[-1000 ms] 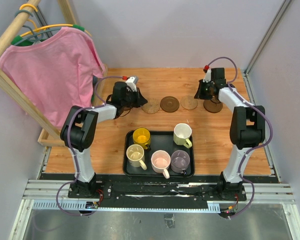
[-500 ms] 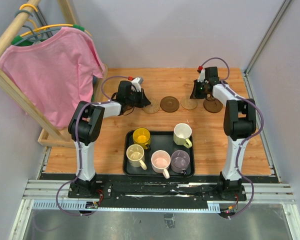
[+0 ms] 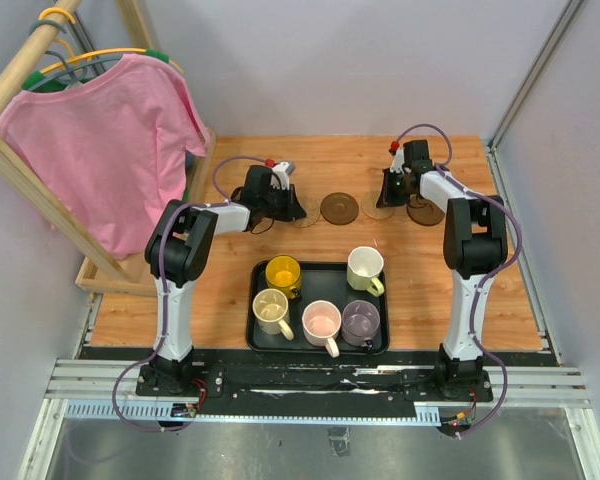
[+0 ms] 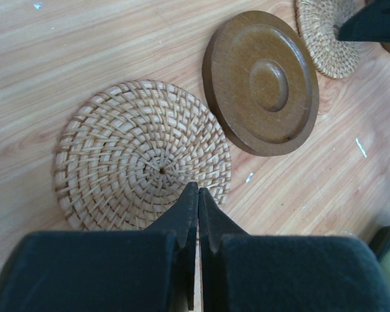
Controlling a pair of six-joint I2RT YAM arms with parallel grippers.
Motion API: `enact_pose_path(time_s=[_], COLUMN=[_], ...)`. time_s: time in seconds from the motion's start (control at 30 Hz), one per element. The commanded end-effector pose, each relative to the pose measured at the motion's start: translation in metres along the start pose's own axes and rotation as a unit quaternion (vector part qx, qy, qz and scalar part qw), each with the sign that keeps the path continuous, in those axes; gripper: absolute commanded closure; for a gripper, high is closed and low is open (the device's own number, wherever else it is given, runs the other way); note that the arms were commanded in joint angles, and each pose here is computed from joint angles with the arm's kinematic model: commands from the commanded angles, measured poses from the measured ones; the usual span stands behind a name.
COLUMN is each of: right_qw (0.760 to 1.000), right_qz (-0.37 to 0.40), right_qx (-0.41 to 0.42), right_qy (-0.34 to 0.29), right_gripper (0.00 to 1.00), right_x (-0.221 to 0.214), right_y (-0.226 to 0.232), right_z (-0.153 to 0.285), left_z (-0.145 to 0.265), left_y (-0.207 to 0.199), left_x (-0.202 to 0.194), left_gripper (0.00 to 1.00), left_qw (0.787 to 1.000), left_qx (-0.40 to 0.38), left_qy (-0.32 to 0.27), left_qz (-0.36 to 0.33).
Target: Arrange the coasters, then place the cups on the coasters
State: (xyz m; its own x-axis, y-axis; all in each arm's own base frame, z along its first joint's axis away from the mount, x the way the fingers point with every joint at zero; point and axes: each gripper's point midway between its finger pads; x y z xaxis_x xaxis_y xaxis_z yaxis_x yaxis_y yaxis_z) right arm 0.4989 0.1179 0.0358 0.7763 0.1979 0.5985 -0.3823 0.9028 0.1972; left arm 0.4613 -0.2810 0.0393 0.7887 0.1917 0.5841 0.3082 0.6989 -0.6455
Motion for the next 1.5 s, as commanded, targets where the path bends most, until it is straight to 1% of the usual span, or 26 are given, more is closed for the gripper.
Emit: enact_pose_path(time_s=[0.0, 0.27, 0.57, 0.8, 1.2, 1.47], right_qw=[1.0, 0.999, 0.996, 0.995, 0.994, 0.996], right_qz=[0.002, 0.002, -0.002, -0.006, -0.01, 0.001], right_qx=[-0.011, -0.037, -0.072, -0.086, -0.093, -0.087], right_qy=[0.019, 0.04, 0.052, 0.056, 0.053, 0.036], right_gripper=[0.99, 0.99, 0.99, 0.99, 0.99, 0.99], right_x=[-0.011, -0.023, -0.033, -0.036, -0.036, -0.023], right_y=[0.002, -0.007, -0.017, -0.02, -0.021, -0.02], right_z=[0.003, 0.002, 0.012, 0.02, 0.024, 0.023], left_z=[-0.006, -0.006, -0.005, -0.005, -0.002, -0.001], left_y=[0.016, 0.036, 0.043, 0.041, 0.043, 0.034], left_x=[-0.009, -0.001, 0.006, 0.014, 0.016, 0.027], left_gripper=[1.0, 1.0, 1.0, 0.99, 0.99, 1.0], left_qw=[1.0, 0.996, 0.993, 0.992, 0.991, 0.993], left_qx=[0.03, 0.087, 0.114, 0.12, 0.13, 0.114], left_qy=[0.006, -0.007, -0.017, -0.024, -0.026, -0.036], left_qz=[0.006, 0.003, 0.012, 0.012, 0.007, -0.008])
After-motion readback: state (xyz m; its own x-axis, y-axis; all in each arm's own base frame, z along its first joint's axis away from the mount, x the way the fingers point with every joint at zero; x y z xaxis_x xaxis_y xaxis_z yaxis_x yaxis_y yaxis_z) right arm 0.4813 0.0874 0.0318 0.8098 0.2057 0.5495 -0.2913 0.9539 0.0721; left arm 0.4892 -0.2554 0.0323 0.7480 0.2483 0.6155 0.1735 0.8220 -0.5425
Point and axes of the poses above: each gripper's point midway between its finger pads, its own z axis back along the fingers, its own y axis along the line the jaws close on, x = y × z, and after that the axes turned 14 degrees about z, right-handed
